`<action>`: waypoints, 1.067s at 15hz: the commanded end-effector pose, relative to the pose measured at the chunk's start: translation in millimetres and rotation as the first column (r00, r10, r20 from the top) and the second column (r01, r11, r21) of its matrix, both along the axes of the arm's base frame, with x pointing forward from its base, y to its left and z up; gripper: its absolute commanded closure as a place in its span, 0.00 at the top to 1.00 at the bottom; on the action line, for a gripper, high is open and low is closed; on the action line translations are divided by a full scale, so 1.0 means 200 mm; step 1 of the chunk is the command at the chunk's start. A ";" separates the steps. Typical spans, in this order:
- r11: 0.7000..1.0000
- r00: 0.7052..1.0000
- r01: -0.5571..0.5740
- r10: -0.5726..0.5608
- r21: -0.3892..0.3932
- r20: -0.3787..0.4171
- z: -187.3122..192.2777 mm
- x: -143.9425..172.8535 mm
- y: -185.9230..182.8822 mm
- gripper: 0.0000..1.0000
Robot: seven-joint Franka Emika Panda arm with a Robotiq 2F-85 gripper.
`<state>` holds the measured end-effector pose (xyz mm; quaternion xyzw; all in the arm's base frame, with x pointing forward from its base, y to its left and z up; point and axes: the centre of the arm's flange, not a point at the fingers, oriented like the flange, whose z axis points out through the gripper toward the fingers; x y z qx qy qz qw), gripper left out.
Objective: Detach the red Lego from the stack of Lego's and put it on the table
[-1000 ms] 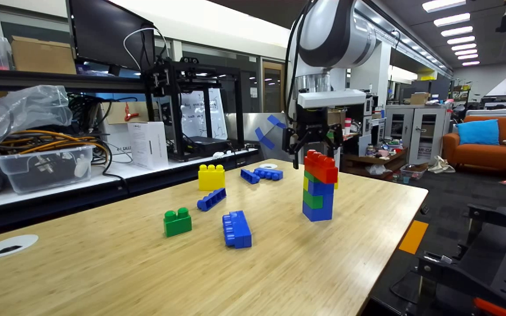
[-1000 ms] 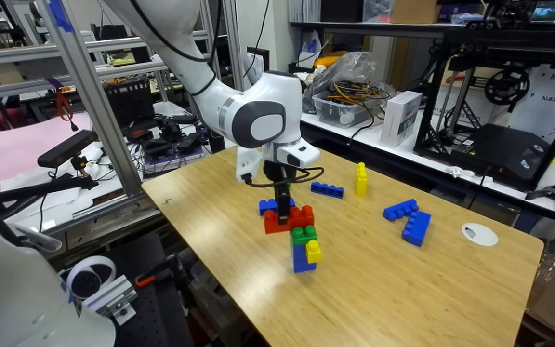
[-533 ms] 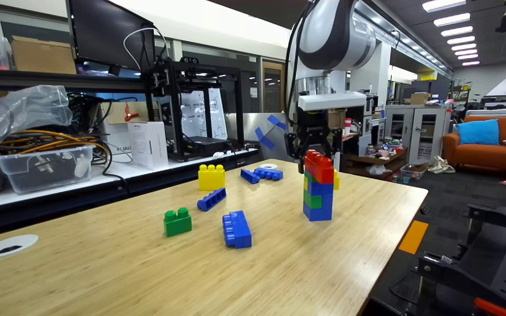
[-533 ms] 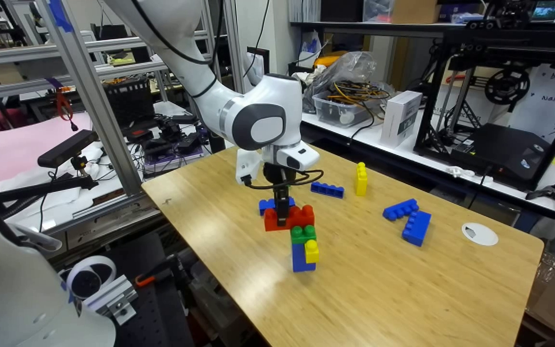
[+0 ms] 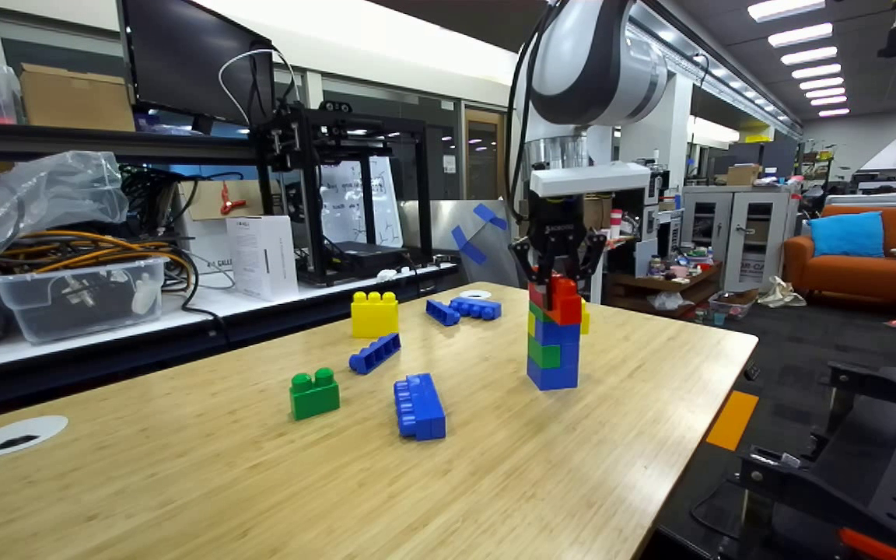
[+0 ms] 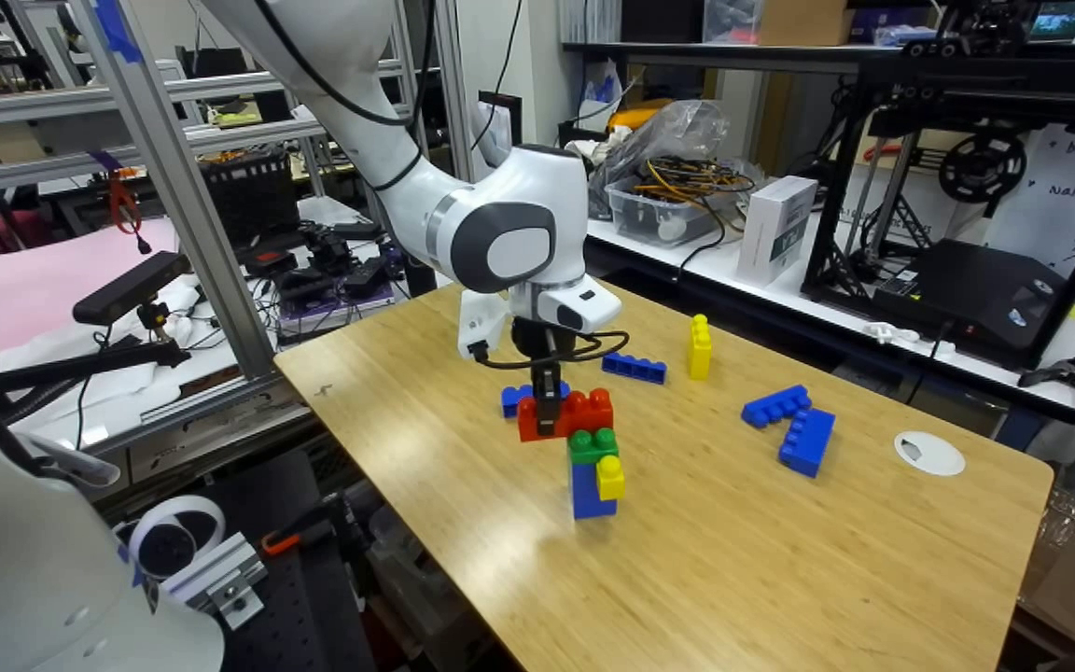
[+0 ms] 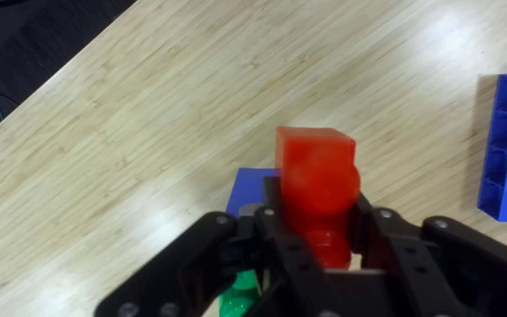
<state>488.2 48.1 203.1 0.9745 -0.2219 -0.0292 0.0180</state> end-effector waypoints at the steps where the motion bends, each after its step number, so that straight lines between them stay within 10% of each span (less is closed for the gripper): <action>1: 1.000 1.000 0.000 0.000 0.003 -0.004 0.02 -0.01 -0.01 0.11; 11: 0.997 0.997 -0.074 0.073 0.035 0.041 0.36 0.03 0.02 0.11; 16: 0.947 0.975 -0.221 0.222 0.235 0.020 0.39 0.11 0.02 0.11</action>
